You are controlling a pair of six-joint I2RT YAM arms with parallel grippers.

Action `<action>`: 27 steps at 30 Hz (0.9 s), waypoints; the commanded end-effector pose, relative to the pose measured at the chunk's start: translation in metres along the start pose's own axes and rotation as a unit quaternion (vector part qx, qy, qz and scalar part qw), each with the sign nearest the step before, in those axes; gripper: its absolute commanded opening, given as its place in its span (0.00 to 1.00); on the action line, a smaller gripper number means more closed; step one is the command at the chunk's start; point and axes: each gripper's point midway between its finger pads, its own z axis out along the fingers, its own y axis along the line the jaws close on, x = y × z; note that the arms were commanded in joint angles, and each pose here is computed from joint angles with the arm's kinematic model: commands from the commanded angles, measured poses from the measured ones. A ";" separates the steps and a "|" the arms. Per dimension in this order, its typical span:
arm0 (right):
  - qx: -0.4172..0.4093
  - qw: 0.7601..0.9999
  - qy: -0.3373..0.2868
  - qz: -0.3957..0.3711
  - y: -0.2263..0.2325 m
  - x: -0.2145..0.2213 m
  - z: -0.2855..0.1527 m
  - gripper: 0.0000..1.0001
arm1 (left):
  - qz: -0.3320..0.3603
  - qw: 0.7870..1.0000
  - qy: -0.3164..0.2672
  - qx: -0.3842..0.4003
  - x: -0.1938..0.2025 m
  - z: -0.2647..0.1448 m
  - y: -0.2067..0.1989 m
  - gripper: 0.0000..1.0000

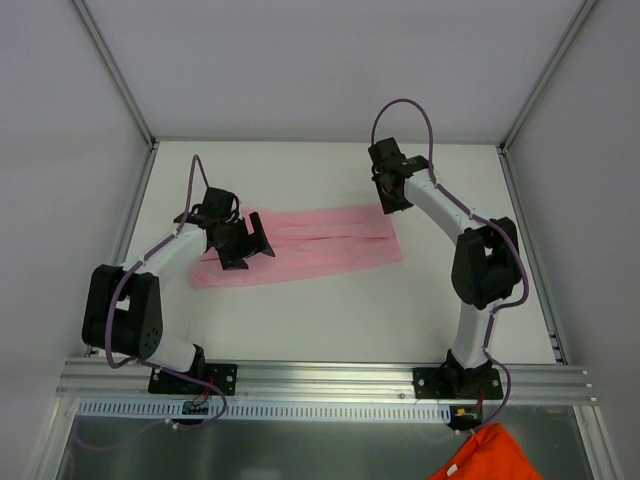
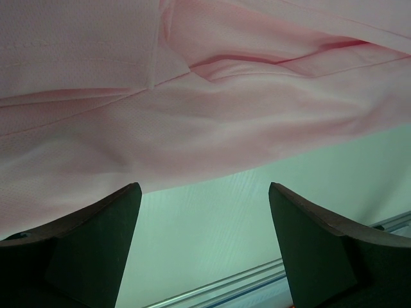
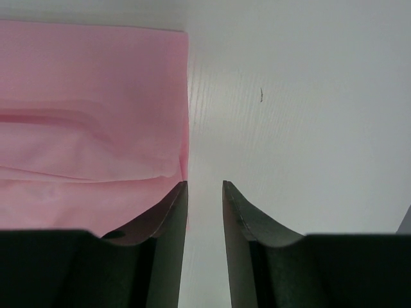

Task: Fold and stack the t-shirts
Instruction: Fold the other side of the tshirt into a rectangle

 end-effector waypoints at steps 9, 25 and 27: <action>-0.082 0.993 0.050 0.062 0.026 0.029 0.017 0.30 | 0.020 0.996 -0.065 0.064 -0.020 -0.042 -0.036 0.91; -0.097 0.990 0.086 0.061 0.037 0.043 0.040 0.28 | 0.025 0.993 -0.086 0.078 -0.032 -0.066 -0.050 0.93; -0.096 0.990 0.089 0.057 0.038 0.045 0.043 0.28 | 0.027 0.993 -0.086 0.077 -0.033 -0.068 -0.051 0.93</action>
